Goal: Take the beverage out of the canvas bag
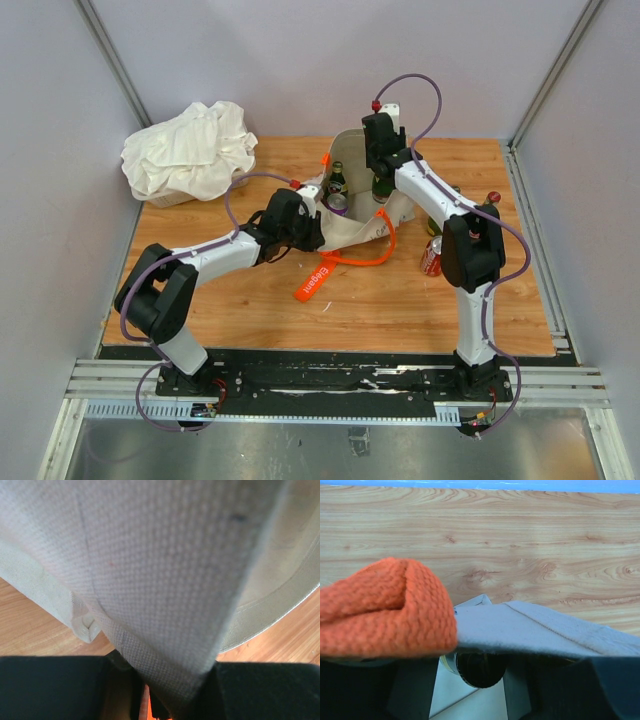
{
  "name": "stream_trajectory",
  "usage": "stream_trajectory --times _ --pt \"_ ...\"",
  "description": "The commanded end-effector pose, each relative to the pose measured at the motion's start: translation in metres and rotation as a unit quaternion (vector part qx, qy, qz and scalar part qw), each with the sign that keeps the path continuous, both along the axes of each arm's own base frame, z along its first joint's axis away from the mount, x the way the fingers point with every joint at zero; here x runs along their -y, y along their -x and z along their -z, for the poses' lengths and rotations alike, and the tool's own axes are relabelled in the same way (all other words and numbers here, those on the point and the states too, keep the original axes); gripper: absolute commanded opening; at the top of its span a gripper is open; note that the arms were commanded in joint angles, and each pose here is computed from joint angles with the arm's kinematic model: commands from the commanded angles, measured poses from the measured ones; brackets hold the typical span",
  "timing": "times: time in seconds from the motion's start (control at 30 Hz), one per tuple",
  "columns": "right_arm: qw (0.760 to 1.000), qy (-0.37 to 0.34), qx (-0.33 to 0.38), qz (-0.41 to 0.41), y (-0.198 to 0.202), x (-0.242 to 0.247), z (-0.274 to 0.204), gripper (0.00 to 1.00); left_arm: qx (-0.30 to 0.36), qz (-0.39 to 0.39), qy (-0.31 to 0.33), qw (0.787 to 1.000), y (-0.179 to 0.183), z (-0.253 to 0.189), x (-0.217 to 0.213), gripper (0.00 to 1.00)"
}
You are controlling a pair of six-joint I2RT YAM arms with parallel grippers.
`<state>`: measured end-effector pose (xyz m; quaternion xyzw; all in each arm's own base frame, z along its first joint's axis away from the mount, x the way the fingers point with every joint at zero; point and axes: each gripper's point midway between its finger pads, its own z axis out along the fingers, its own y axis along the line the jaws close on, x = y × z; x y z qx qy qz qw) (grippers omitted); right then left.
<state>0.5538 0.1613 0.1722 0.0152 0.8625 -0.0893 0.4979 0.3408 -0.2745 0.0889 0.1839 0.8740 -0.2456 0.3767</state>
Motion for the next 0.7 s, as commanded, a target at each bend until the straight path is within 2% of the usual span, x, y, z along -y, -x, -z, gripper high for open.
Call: stream_trajectory --times 0.0,0.07,0.1,0.13,0.17,0.43,0.53,0.67 --pt "1.0 0.012 -0.015 0.022 -0.004 0.021 0.022 0.48 -0.037 0.02 -0.032 0.999 0.015 0.024 0.0 0.11" --pt "1.0 0.012 -0.017 0.016 -0.004 0.019 0.025 0.42 -0.036 0.02 -0.032 0.999 0.015 0.024 0.0 0.11" --pt "1.0 0.012 -0.017 0.013 -0.003 0.018 0.025 0.2 -0.035 0.019 -0.033 0.999 0.014 0.024 -0.001 0.11" --pt "1.0 0.012 -0.017 0.013 -0.003 0.019 0.024 0.06 -0.035 0.019 -0.034 0.999 0.014 0.025 -0.001 0.11" --pt "1.0 0.012 -0.017 0.011 -0.003 0.018 0.023 0.02 -0.036 0.02 -0.035 0.999 0.014 0.025 -0.001 0.11" --pt "0.999 -0.011 0.003 -0.048 -0.001 0.001 0.002 0.01 -0.032 0.019 -0.035 0.999 0.014 0.024 -0.001 0.11" --pt "0.995 -0.029 0.025 -0.087 0.0 -0.01 -0.021 0.01 -0.031 0.02 -0.034 0.999 0.013 0.024 -0.001 0.11" --pt "0.986 -0.065 0.069 -0.138 0.008 -0.027 -0.074 0.01 -0.029 0.021 -0.031 0.999 0.012 0.022 0.001 0.11"
